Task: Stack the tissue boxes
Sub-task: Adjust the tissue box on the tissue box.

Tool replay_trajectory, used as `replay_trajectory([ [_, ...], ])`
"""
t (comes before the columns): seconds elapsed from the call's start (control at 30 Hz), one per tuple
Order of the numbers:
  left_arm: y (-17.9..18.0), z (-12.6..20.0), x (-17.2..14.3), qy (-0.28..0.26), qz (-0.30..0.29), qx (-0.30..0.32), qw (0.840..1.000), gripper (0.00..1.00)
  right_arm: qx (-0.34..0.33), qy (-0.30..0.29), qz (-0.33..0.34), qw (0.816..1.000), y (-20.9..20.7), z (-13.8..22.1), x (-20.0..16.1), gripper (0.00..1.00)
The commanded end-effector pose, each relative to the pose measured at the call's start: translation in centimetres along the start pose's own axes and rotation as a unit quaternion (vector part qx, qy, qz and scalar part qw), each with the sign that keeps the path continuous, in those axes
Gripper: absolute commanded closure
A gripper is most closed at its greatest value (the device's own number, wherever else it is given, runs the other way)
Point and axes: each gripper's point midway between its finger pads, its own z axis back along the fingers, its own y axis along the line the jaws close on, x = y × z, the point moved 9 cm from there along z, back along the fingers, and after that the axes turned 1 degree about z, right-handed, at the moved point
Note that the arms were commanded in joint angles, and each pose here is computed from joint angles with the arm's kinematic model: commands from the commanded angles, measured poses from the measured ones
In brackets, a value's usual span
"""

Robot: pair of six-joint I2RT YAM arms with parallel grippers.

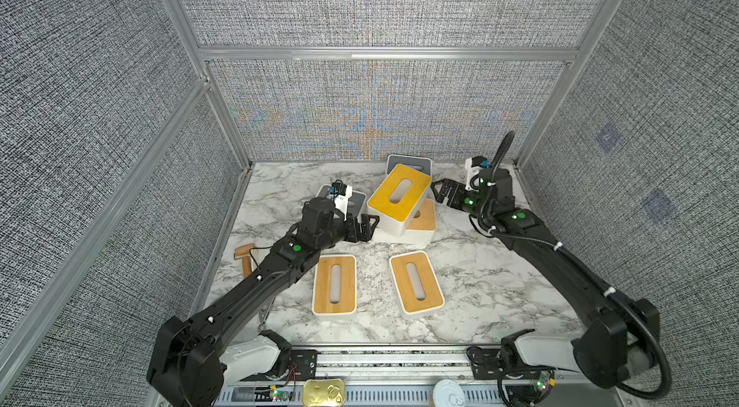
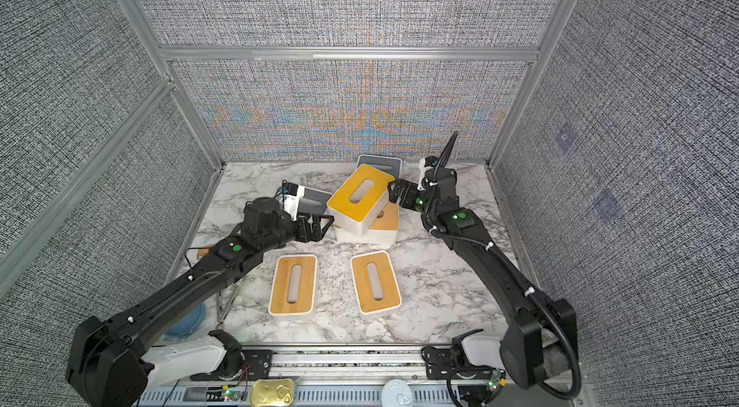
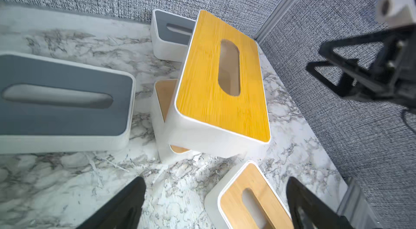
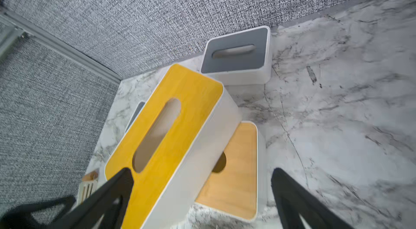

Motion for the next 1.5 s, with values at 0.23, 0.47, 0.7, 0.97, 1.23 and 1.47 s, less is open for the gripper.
replay_trajectory([
  [0.23,-0.3,-0.4,-0.6,-0.067,0.067,-0.095,0.991,0.01,0.088,0.050,-0.019,0.995,-0.9,-8.2,2.4,0.01],
  [0.47,0.4,-2.2,-1.3,-0.052,0.077,-0.098,0.991,0.01,0.116,0.070,-0.013,0.991,-1.1,-10.3,1.7,0.01],
  [0.7,0.9,-3.6,-1.7,-0.037,0.085,-0.094,0.991,0.01,0.131,0.080,-0.005,0.988,-1.3,-10.6,1.2,0.01],
  [0.97,0.9,-4.1,-1.5,-0.036,0.087,-0.093,0.991,0.01,0.143,0.084,0.014,0.986,-1.3,-11.1,1.1,0.01],
  [1.23,0.9,-4.3,-1.4,-0.034,0.087,-0.093,0.991,0.01,0.173,0.087,0.029,0.981,-0.7,-11.2,1.5,0.01],
  [1.47,1.0,-4.9,-1.3,-0.030,0.087,-0.090,0.992,0.01,0.194,0.102,0.036,0.975,-0.5,-11.3,1.0,0.01],
])
